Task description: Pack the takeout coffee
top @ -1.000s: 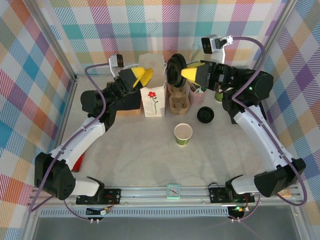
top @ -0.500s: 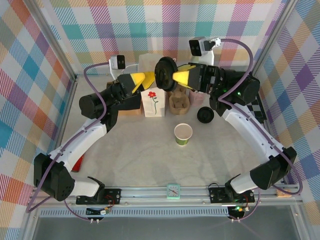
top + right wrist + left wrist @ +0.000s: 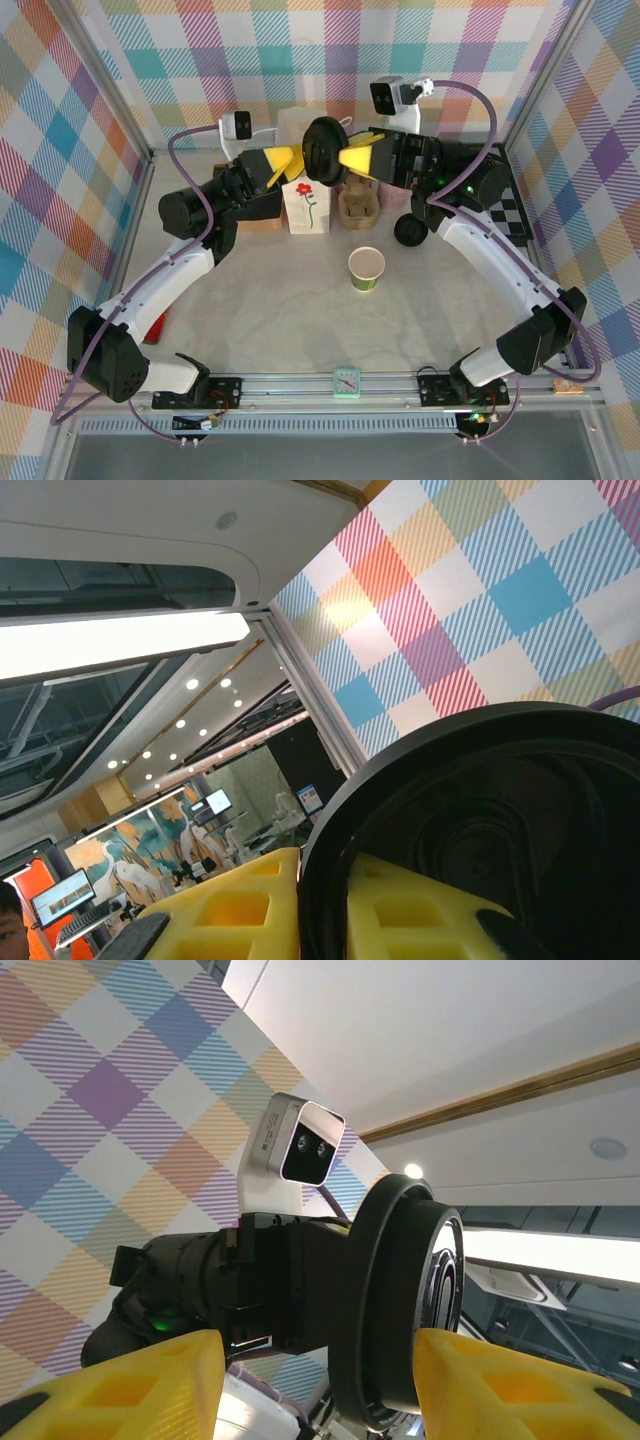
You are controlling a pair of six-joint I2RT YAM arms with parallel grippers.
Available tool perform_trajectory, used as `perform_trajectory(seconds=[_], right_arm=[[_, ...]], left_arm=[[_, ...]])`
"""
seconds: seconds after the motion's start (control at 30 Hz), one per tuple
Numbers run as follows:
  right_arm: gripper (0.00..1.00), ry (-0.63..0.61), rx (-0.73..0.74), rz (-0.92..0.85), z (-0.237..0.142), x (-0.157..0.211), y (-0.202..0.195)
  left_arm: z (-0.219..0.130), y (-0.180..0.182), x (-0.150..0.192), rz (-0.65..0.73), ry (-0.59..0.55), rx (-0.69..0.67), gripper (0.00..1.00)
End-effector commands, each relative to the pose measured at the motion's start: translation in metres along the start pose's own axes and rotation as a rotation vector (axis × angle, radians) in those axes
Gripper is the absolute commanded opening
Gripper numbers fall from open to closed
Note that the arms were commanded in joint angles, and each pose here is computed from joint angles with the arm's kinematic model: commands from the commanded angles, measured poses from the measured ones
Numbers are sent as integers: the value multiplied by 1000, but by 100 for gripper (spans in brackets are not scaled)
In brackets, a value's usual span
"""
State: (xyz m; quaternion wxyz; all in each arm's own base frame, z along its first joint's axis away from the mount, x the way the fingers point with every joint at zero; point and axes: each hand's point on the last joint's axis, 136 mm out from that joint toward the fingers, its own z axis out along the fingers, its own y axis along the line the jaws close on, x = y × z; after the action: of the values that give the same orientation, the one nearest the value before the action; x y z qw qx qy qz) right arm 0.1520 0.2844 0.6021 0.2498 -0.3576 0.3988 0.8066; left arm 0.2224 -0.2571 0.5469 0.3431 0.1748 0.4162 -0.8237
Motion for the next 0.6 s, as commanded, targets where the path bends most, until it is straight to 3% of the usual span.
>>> perform_trajectory(seconds=[0.0,0.57], right_arm=[[15,-11,-53,-75,3,-1,18],[15,-33,-77,-60,3,-5,9]], left_arm=[[4,-37,4,72,8,85,53],[3,-39,5,73,6,88,49]])
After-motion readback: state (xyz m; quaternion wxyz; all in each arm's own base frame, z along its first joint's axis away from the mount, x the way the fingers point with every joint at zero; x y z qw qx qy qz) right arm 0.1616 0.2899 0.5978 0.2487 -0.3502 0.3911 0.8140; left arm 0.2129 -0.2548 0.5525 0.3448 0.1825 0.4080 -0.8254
